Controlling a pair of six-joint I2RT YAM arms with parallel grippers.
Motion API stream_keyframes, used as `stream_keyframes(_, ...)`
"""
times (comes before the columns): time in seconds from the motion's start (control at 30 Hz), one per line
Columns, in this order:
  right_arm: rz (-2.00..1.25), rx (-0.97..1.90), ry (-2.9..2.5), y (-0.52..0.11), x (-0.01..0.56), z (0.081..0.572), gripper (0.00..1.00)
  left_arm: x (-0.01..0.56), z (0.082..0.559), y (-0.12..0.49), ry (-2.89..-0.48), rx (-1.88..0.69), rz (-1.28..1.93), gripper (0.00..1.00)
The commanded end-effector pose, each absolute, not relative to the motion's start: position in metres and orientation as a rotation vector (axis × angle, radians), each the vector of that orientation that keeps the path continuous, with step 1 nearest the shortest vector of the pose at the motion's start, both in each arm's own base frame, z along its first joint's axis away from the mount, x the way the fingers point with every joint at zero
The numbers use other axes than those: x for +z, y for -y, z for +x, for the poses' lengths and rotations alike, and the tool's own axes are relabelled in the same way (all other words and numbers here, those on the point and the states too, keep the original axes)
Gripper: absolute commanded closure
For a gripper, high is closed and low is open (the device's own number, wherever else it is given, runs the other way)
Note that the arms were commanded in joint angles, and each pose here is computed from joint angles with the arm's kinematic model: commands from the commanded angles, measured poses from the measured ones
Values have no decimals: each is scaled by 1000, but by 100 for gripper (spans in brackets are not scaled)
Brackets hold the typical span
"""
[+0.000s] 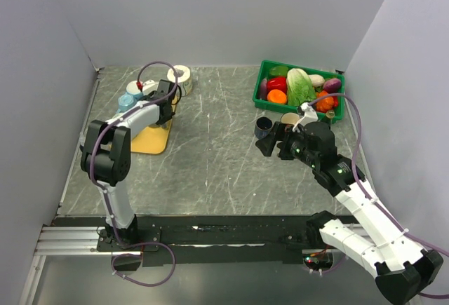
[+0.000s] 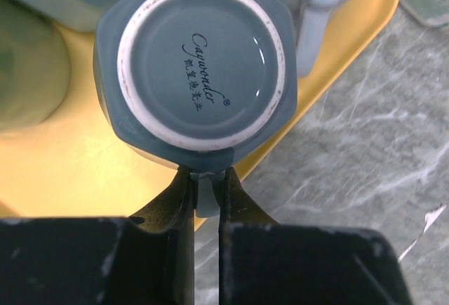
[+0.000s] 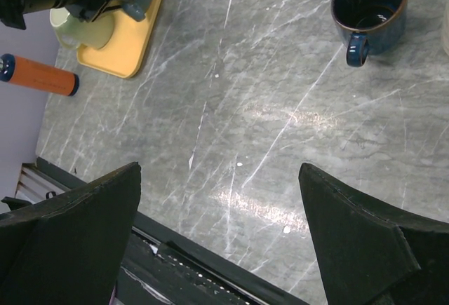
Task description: Turn the mug right side up
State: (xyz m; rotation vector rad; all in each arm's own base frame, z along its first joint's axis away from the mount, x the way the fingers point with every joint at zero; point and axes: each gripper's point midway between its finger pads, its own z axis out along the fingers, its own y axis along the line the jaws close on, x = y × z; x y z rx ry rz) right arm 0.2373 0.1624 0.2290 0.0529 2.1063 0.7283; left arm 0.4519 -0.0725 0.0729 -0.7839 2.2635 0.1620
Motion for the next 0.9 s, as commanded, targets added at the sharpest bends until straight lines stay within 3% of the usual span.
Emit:
stream_keyframes(0.0,60,763,-2081,-167,233,240,0,104,446,76,-2221,88,-754,99)
stream_keyframes(0.23,51,824,-2066,-172,240,234,1,156,426,117,-2169,-111,-656,99)
stream_keyframes(0.4,28,935,-1999,-181,261,225,1,234,398,157,-2037,-348,-574,99)
stream_keyframes(0.6,-35,1158,-1894,-204,293,210,2,318,348,213,-1837,-859,-413,99)
stream_keyframes(0.73,-80,1321,-1801,-216,319,193,2,389,287,248,-1604,-1332,-154,99)
stream_keyframes(0.87,-131,1425,-1689,-221,351,175,2,420,249,264,-1493,-1558,-38,99)
